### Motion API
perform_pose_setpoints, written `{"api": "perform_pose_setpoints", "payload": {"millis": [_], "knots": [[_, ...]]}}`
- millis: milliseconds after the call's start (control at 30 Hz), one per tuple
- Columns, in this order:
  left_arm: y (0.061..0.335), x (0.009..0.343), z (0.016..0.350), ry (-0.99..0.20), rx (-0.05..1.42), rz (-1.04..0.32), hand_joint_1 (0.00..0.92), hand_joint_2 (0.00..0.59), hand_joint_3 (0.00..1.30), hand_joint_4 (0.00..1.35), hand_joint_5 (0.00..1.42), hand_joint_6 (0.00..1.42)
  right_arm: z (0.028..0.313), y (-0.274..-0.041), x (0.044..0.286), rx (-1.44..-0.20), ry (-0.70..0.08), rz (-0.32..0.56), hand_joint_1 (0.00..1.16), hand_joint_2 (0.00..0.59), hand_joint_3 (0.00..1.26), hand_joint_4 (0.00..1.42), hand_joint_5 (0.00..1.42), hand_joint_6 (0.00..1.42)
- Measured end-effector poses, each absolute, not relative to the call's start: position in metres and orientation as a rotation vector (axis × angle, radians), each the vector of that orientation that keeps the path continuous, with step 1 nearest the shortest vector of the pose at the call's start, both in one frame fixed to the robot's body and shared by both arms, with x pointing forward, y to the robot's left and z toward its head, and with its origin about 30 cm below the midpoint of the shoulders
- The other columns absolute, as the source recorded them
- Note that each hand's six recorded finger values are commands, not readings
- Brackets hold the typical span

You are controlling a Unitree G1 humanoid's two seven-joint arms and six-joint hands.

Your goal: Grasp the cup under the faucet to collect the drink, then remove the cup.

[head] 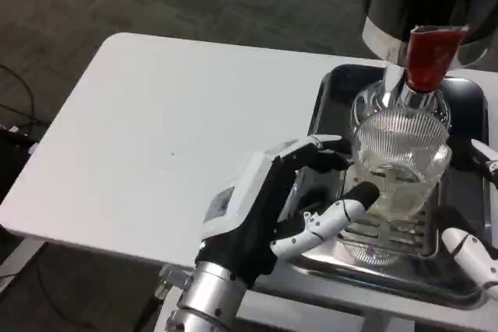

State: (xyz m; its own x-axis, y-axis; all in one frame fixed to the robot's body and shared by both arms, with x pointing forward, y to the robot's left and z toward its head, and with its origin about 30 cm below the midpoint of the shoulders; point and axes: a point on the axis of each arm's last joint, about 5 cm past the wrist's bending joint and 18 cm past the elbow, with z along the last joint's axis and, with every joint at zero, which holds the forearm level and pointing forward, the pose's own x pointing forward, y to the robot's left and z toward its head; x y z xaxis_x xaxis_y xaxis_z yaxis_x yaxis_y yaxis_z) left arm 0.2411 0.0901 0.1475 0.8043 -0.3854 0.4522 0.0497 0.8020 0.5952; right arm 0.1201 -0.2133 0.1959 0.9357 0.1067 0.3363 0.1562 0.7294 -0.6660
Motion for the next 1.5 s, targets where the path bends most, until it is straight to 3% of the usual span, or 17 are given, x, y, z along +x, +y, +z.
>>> {"api": "perform_pose_setpoints", "payload": {"millis": [900, 1167, 1333, 1500], "knots": [[0.099, 0.234, 0.151, -0.609, 0.602, -0.233, 0.148, 0.098, 0.40, 0.39, 0.41, 0.19, 0.196, -0.211, 0.121, -0.766, -0.373, -0.026, 0.36, 0.414, 0.14, 0.18, 0.09, 0.06], [0.102, 0.228, 0.152, -0.608, 0.613, -0.226, 0.125, 0.079, 0.23, 0.13, 0.26, 0.18, 0.196, -0.210, 0.122, -0.765, -0.380, -0.022, 0.37, 0.414, 0.14, 0.18, 0.10, 0.06], [0.105, 0.226, 0.150, -0.580, 0.624, -0.223, 0.107, 0.067, 0.17, 0.07, 0.21, 0.17, 0.197, -0.210, 0.123, -0.764, -0.384, -0.022, 0.37, 0.414, 0.14, 0.18, 0.10, 0.06], [0.108, 0.225, 0.148, -0.566, 0.632, -0.216, 0.089, 0.057, 0.01, 0.00, 0.13, 0.15, 0.197, -0.209, 0.123, -0.763, -0.386, -0.018, 0.37, 0.414, 0.14, 0.18, 0.10, 0.05]]}}
